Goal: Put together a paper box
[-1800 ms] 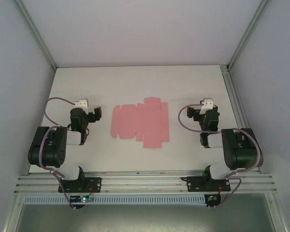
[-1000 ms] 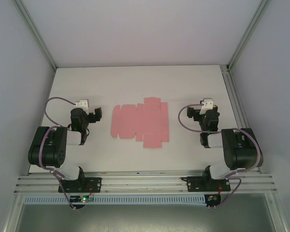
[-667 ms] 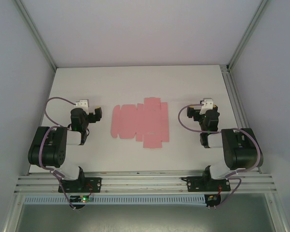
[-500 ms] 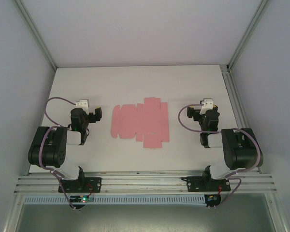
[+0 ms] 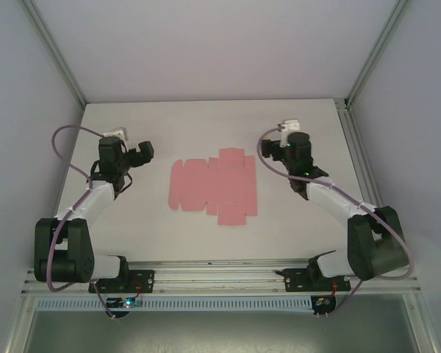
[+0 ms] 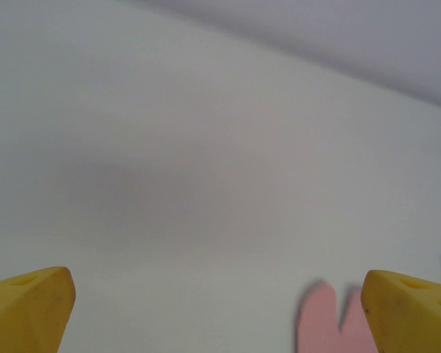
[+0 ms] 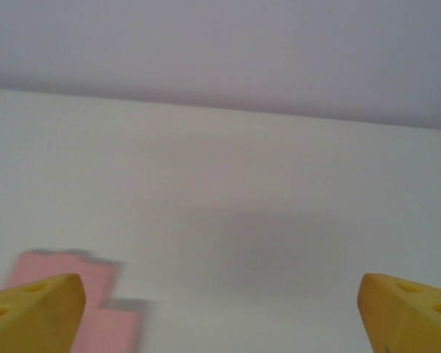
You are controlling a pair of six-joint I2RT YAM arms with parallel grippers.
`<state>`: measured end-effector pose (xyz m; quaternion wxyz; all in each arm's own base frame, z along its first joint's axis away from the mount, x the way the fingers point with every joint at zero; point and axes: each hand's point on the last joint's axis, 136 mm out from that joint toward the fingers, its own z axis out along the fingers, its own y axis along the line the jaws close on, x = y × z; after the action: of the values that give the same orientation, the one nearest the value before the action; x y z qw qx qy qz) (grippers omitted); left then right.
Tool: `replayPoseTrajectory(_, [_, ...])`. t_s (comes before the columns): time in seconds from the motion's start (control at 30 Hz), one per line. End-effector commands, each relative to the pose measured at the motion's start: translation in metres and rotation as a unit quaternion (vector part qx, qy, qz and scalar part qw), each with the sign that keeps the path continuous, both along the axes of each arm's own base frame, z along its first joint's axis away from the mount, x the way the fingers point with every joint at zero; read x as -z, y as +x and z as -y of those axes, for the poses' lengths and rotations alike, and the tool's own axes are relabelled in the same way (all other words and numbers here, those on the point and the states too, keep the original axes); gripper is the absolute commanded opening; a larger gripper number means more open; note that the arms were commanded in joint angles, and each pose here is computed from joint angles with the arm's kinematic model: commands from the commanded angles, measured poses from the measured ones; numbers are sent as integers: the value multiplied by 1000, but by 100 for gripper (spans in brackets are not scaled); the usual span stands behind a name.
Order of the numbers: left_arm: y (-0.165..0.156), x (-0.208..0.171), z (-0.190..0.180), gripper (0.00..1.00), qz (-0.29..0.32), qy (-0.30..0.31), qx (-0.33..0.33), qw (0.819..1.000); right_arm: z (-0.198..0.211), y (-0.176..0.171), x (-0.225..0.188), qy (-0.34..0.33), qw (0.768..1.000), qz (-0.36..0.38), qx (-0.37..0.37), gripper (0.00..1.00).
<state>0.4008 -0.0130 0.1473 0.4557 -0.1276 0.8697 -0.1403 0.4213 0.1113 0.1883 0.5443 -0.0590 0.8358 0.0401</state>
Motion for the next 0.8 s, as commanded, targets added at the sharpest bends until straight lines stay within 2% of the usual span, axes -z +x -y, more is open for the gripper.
replayPoseTrajectory(0.0, [-46,47,32,100,-161,-102,14,982,-34,-28,52,-8,988,-153,-19,89])
replayPoseTrajectory(0.07, [-54,55,44,100,-203,-127,28,971,-66,-31,64,38,978,-197,-53,79])
replayPoseTrajectory(0.13, [-58,60,61,100,-227,-166,57,958,-98,-34,82,94,960,-244,-96,61])
replayPoseTrajectory(0.23, [-57,66,83,100,-244,-220,93,940,-128,-37,113,135,933,-305,-136,48])
replayPoseTrajectory(0.4, [-57,82,102,100,-289,-235,121,920,-117,-33,155,113,925,-351,-89,46])
replayPoseTrajectory(0.53, [-55,89,114,100,-301,-237,139,913,-101,-41,181,90,919,-381,-51,45])
replayPoseTrajectory(0.77, [-59,91,131,100,-314,-264,174,895,-73,-66,230,106,890,-443,11,43])
